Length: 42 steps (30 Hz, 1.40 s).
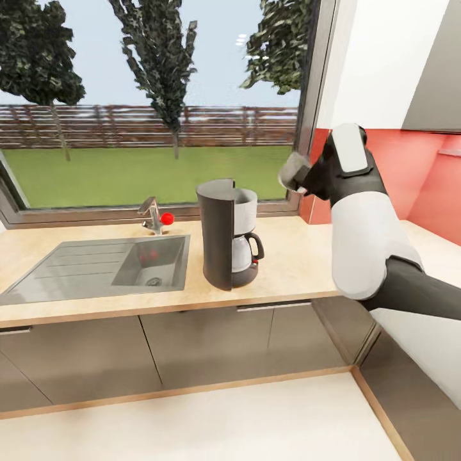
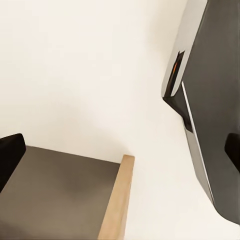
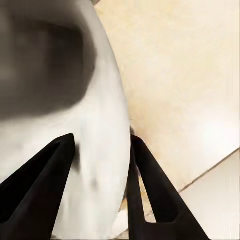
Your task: Set up a coffee station on the kitchen countertop: keep the coffee maker on the countertop, move the bottle of coffee from the kitchen shelf to the counter next to the coffee maker, place a paper coffee filter on top of the coffee maker, put the saucer next to the coffee maker with the coffee cup on the saucer, and place the electric kettle next to the coffee maker.
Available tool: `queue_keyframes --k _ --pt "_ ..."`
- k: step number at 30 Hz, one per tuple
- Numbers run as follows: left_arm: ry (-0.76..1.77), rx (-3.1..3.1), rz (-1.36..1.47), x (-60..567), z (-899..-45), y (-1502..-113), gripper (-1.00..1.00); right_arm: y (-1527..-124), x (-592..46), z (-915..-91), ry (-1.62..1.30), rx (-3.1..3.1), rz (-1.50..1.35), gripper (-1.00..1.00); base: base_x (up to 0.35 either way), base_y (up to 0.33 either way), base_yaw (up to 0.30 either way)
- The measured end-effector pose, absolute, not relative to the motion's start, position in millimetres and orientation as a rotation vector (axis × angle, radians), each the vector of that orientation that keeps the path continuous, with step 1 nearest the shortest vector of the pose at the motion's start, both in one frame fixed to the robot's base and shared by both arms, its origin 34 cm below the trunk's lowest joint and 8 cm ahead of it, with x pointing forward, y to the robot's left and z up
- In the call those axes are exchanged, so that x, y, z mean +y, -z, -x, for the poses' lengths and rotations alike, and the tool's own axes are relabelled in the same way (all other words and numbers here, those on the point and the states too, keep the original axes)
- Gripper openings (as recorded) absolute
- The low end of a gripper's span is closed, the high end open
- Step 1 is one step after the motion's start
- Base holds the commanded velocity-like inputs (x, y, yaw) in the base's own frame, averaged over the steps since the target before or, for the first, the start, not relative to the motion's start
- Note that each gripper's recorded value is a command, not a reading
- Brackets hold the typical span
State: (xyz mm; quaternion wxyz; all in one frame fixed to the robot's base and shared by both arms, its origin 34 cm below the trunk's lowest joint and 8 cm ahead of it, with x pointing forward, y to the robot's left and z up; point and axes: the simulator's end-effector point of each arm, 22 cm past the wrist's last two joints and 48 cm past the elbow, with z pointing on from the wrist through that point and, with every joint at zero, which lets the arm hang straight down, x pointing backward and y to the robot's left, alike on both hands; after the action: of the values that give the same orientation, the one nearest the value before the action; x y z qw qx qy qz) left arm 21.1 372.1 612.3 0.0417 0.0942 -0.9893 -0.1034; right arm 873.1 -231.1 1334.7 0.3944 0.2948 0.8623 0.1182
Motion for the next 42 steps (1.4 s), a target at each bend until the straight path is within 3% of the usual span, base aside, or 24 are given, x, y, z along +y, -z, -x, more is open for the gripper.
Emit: queue_keyframes --k 7,21,31,42 --pt "0.301 -3.033 -0.268 366 -24 -611 1.00 -1322 -221 -858 -0.437 2.196 -1.047 -1.00 0.000 0.000 0.000" --pt "0.306 -3.034 -0.279 367 -24 -611 1.00 -1307 -237 -839 -0.316 2.238 -1.169 -1.00 0.000 0.000 0.000" --pt "0.306 -3.011 -0.287 367 -12 -613 1.00 -1370 -187 -825 -0.338 2.406 -1.050 -1.00 0.000 0.000 0.000" --pt "0.307 -3.010 -0.288 366 -12 -613 1.00 -1366 -182 -823 -0.338 2.433 -1.041 -1.00 0.000 0.000 0.000"
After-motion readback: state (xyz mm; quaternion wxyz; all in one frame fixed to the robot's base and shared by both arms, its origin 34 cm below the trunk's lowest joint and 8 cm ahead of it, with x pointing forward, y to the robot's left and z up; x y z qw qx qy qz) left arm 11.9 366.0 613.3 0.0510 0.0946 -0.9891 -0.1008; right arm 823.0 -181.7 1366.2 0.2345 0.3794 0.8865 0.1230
